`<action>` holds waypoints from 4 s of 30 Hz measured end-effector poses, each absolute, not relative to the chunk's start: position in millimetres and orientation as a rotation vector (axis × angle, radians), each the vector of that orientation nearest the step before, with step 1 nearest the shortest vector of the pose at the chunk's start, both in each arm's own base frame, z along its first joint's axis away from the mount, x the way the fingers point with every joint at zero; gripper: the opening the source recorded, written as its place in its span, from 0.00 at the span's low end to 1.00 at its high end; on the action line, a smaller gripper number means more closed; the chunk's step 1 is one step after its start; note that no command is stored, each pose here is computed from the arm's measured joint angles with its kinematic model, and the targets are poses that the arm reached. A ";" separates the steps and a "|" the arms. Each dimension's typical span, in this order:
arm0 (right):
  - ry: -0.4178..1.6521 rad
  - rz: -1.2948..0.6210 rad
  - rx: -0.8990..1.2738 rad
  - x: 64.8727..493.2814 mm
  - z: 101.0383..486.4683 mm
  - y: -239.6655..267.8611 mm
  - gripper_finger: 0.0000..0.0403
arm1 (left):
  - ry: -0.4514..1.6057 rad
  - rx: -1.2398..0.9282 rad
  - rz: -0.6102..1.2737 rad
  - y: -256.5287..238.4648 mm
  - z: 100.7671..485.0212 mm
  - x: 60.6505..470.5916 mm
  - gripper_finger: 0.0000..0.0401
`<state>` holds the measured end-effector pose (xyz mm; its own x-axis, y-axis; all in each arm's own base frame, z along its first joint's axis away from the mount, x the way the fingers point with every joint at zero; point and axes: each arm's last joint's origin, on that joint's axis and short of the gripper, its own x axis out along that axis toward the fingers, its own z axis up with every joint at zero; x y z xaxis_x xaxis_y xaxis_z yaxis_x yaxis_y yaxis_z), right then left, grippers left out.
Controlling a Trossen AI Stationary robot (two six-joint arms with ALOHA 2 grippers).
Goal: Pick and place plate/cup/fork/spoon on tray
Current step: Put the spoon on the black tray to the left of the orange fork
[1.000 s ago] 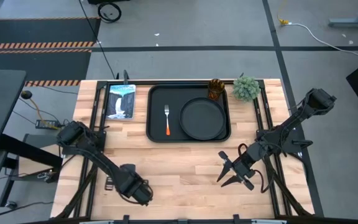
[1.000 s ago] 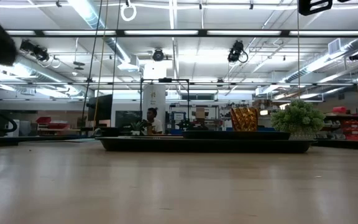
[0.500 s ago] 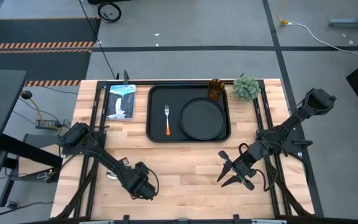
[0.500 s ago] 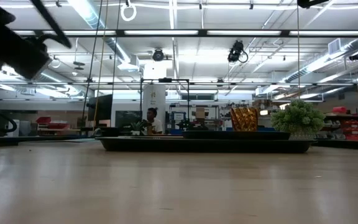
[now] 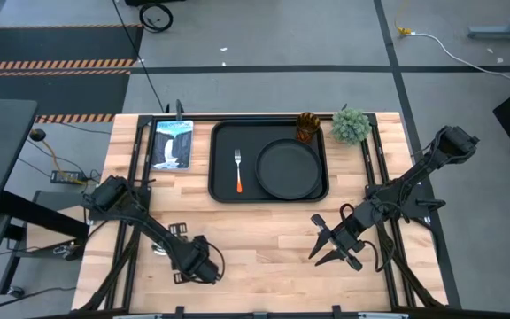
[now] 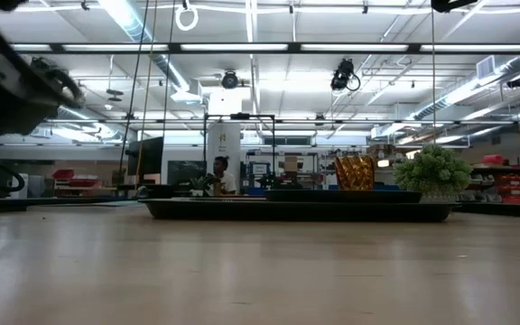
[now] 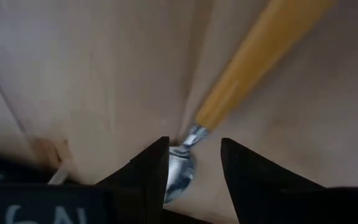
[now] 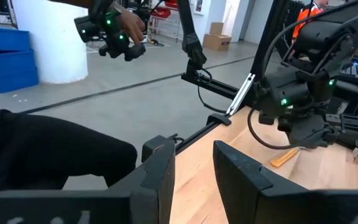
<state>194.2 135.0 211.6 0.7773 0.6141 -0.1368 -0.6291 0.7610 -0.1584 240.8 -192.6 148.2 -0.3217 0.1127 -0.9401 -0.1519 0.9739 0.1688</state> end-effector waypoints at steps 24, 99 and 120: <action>0.085 0.652 -0.183 197.4 211.7 130.2 0.29 | 1.820 0.406 -0.371 -187.4 127.9 238.3 0.15; 0.055 0.546 -0.194 201.6 214.8 124.2 0.29 | 1.112 -1.001 1.370 -203.0 167.7 260.0 0.43; 0.063 0.591 -0.193 200.6 213.8 125.6 0.29 | 1.085 -1.071 1.376 -176.7 134.9 259.8 0.44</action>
<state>200.6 125.6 213.8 0.8289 0.5476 -0.1142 -0.5594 0.8128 -0.1627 259.8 -176.7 134.9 -0.0658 0.1904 -0.9795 -0.9969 -0.0553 0.0562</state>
